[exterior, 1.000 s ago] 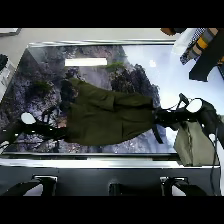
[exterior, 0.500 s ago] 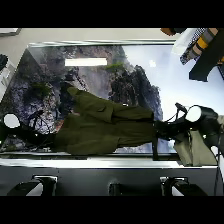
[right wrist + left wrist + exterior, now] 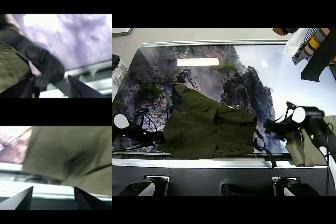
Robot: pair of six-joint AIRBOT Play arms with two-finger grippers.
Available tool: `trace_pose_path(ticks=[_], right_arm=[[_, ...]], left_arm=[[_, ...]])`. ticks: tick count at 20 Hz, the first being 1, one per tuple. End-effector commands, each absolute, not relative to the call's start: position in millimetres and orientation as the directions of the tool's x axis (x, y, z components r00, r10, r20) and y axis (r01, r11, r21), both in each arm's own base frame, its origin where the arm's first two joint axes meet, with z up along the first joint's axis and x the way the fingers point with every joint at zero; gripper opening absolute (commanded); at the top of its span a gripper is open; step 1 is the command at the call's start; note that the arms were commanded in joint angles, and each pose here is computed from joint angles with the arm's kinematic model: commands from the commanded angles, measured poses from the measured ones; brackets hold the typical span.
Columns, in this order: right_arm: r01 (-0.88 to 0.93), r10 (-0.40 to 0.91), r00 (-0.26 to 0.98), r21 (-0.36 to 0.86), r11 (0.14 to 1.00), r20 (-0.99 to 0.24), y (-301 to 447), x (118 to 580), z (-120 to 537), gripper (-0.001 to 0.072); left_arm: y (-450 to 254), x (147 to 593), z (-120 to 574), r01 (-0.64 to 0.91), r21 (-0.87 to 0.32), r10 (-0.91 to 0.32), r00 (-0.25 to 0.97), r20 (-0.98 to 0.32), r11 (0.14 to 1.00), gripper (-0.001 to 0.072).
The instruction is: Fold the clothes and pants, and hang the long-sleeved shirts on hangers.
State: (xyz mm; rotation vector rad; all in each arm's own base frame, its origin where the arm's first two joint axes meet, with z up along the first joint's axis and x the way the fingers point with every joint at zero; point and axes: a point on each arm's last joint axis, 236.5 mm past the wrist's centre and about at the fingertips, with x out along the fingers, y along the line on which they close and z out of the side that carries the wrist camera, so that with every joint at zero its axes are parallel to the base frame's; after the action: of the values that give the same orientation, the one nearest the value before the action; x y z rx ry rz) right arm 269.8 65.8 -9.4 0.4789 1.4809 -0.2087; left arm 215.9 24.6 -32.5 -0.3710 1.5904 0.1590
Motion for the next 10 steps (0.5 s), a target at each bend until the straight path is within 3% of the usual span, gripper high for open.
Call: trace_pose_path(ticks=[1,3,6,8,10], right_arm=[[0.415,0.194,0.274,0.298,0.860,-0.942,76.7,316.7,36.0,0.0485],[0.406,0.299,0.333,0.422,0.811,-0.894,102.7,340.7,47.3,0.0485],[0.397,0.520,0.316,0.609,0.687,-0.793,158.3,359.2,46.5,0.0485],[0.440,0.571,0.258,0.621,0.649,-0.779,171.5,355.5,36.9,0.0485],[0.471,0.569,0.172,0.574,0.669,-0.804,171.6,340.0,24.4,0.0485]], left_arm=[[23.1,251.7,-26.2,-0.339,-0.184,-0.146,0.133,-0.980,0.923,0.0587],[12.9,282.6,-18.1,-0.345,-0.276,-0.190,0.263,-0.946,0.897,0.0606],[4.3,319.5,-2.9,-0.354,-0.387,-0.226,0.418,-0.880,0.851,0.0620],[4.4,327.8,1.0,-0.355,-0.407,-0.226,0.452,-0.863,0.842,0.0620],[4.8,327.9,1.0,-0.354,-0.405,-0.224,0.453,-0.863,0.843,0.0619]])
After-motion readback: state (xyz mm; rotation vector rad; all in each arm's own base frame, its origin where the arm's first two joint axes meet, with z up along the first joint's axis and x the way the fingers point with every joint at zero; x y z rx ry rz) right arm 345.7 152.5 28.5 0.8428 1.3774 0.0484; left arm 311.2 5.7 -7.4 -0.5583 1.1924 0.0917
